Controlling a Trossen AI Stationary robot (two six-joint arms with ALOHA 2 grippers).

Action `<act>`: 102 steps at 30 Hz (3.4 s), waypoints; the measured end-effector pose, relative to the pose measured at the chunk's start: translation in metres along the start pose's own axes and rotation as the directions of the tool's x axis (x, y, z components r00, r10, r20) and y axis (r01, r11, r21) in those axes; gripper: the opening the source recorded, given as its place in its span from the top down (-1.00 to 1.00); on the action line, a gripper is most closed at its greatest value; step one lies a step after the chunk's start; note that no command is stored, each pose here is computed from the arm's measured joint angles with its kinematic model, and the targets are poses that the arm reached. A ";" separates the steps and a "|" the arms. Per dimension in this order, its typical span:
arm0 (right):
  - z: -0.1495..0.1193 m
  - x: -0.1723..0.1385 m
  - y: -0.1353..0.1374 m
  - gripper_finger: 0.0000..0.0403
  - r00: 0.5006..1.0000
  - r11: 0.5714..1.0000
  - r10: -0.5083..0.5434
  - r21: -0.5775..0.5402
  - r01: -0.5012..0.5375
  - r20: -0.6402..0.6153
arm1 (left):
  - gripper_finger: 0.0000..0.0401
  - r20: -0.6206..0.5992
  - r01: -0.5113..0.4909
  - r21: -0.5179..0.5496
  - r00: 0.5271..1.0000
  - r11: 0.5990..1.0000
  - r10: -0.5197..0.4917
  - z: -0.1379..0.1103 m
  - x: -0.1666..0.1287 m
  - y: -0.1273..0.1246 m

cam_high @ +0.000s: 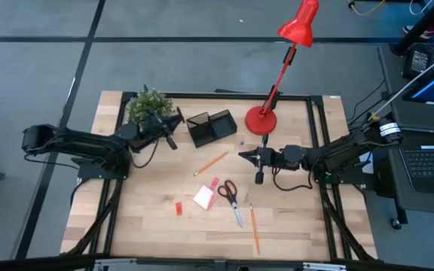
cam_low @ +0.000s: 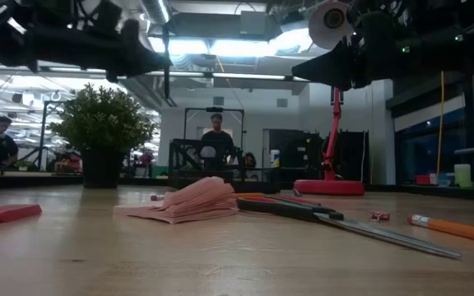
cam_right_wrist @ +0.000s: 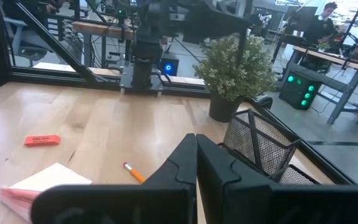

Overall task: Pick and place office supplies into organizer
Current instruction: Put the black pen into the black desk organizer, then put the blue binder clip into the black desk organizer

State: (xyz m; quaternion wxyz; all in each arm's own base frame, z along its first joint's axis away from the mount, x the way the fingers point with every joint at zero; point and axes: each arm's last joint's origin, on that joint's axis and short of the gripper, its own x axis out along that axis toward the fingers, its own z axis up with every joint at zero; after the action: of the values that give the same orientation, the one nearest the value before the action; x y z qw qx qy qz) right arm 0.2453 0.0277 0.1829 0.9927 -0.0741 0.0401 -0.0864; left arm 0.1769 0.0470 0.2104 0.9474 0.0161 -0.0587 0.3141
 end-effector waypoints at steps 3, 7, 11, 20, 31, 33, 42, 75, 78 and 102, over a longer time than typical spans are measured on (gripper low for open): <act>0.000 0.000 0.000 0.96 1.000 1.000 -0.001 0.002 0.001 0.005 | 0.90 0.009 -0.032 -0.010 0.999 0.999 0.032 -0.006 0.008 0.003; 0.001 0.000 0.000 0.96 1.000 1.000 -0.001 0.002 0.001 0.006 | 0.90 0.001 -0.041 -0.006 0.999 0.999 0.041 -0.011 0.022 0.005; 0.001 0.000 0.000 0.96 1.000 1.000 -0.001 0.002 0.001 0.006 | 0.90 -0.022 0.014 -0.015 1.000 1.000 -0.015 -0.012 0.040 0.001; 0.000 0.000 0.000 0.96 1.000 1.000 -0.001 0.002 0.001 0.005 | 0.89 -0.033 -0.010 -0.012 0.999 1.000 0.009 -0.015 0.065 -0.002; 0.000 0.000 0.000 0.96 1.000 1.000 0.001 -0.001 -0.001 -0.001 | 0.89 -0.060 -0.047 -0.020 0.997 0.999 0.046 -0.043 0.074 -0.005; 0.000 0.000 0.000 0.96 1.000 1.000 0.000 -0.001 0.000 -0.002 | 0.89 -0.071 -0.050 -0.035 0.996 0.998 0.048 -0.050 0.075 -0.006; 0.000 0.000 0.000 0.96 1.000 1.000 0.001 -0.001 -0.001 -0.002 | 0.89 -0.115 -0.122 -0.021 0.986 0.992 0.119 -0.079 0.079 -0.007; 0.000 0.000 0.000 0.96 1.000 1.000 0.001 -0.001 -0.001 -0.002 | 0.88 -0.087 -0.107 -0.010 0.991 0.994 0.105 -0.099 0.079 -0.012; 0.000 0.000 0.000 0.96 1.000 1.000 0.001 -0.001 -0.001 -0.002 | 0.82 -0.087 -0.107 -0.010 0.991 0.994 0.105 -0.099 0.079 -0.012; -0.002 0.000 0.000 0.96 1.000 1.000 0.003 0.017 -0.003 -0.015 | 0.49 -0.017 -0.096 0.083 0.995 0.992 0.098 -0.084 0.077 -0.017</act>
State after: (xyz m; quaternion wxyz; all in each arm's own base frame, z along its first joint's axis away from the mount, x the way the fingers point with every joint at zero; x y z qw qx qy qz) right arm 0.2451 0.0278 0.1813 0.9931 -0.0651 0.0470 -0.0859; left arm 0.2571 0.0845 0.1369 0.9302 0.0486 -0.0366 0.3620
